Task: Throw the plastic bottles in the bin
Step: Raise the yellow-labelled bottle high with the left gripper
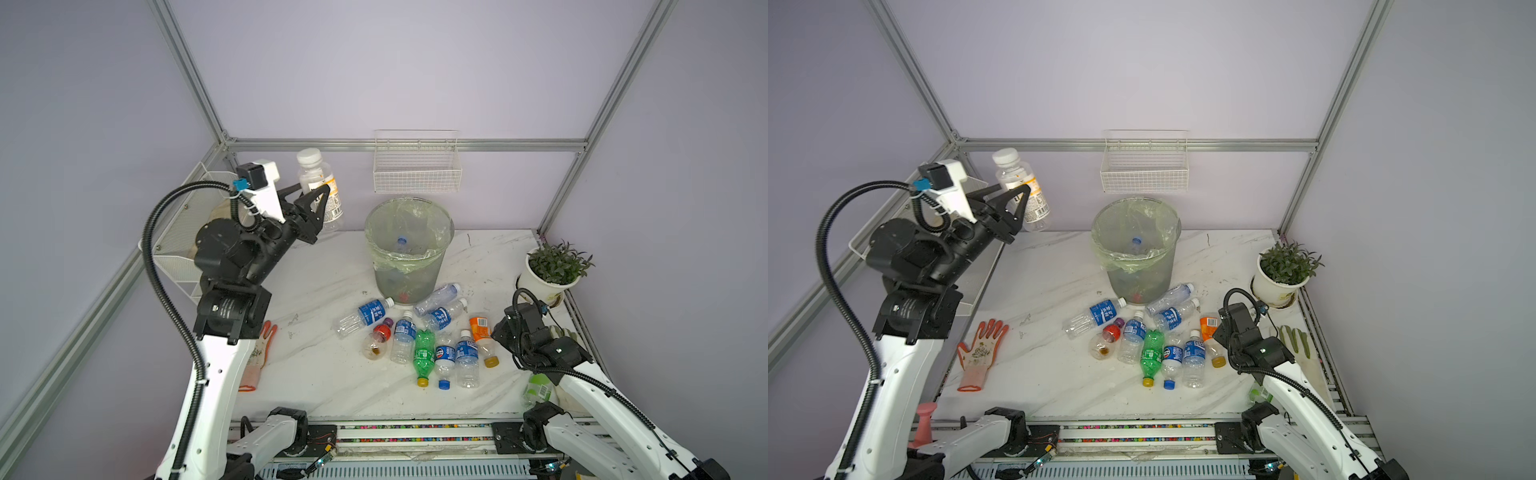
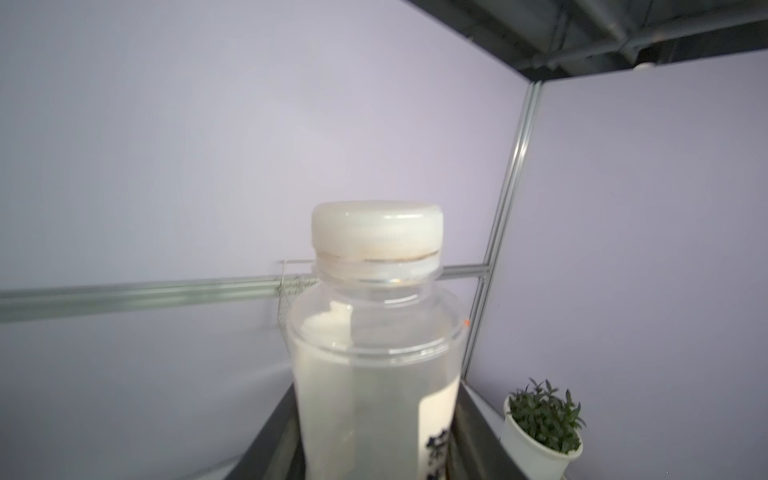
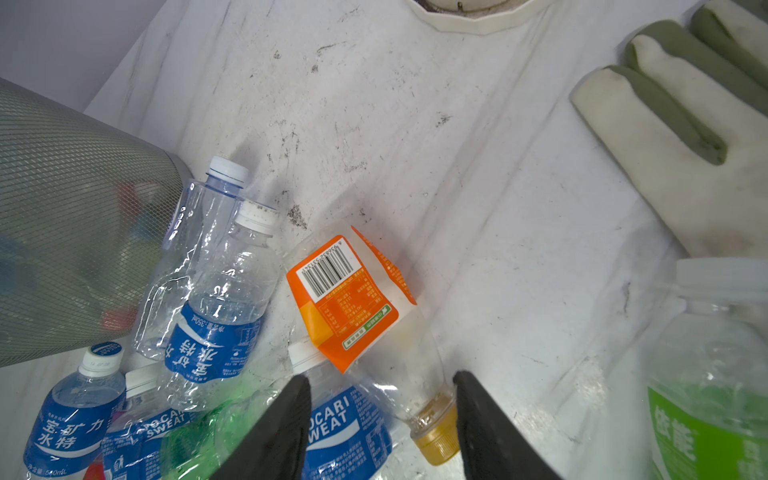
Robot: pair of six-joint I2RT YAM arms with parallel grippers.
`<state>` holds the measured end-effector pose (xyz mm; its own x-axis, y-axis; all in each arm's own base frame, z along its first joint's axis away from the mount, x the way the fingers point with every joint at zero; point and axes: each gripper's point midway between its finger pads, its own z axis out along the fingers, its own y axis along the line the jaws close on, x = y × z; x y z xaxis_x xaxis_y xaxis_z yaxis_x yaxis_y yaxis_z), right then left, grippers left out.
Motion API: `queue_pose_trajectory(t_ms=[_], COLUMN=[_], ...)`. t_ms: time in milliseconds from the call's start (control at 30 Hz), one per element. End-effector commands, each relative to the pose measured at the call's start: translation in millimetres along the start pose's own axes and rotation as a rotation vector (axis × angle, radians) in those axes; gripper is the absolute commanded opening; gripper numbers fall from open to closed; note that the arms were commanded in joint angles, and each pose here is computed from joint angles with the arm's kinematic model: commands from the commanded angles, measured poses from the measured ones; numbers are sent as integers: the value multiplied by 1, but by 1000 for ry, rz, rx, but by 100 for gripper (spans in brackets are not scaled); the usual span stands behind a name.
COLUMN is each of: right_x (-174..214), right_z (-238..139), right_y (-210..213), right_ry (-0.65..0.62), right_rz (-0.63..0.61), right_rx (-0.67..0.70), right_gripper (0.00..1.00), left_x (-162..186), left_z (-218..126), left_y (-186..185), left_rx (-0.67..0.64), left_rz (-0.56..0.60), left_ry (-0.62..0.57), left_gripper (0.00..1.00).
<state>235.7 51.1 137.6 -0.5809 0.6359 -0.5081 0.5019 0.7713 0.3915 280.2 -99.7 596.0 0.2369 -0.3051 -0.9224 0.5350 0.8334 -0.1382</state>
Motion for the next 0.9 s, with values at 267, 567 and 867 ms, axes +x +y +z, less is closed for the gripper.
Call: queue_pose_trajectory(t_ms=[267,567,867], right_x=[-11,-14,-11], right_z=[-12,-13,-10], right_y=[14,16,15], right_ry=[-21,-29,-22], right_rz=[27,21,19], right_rx=[-55,-58,-57], right_gripper=[59,59,59], left_x=[-45,-44,-41], left_z=[-17,-14,-7], left_y=[-30,-30,-29], left_rx=[125,138,164], left_rz=[66,48,8], left_ry=[-218,-223,-228], left_gripper=[0,0,0])
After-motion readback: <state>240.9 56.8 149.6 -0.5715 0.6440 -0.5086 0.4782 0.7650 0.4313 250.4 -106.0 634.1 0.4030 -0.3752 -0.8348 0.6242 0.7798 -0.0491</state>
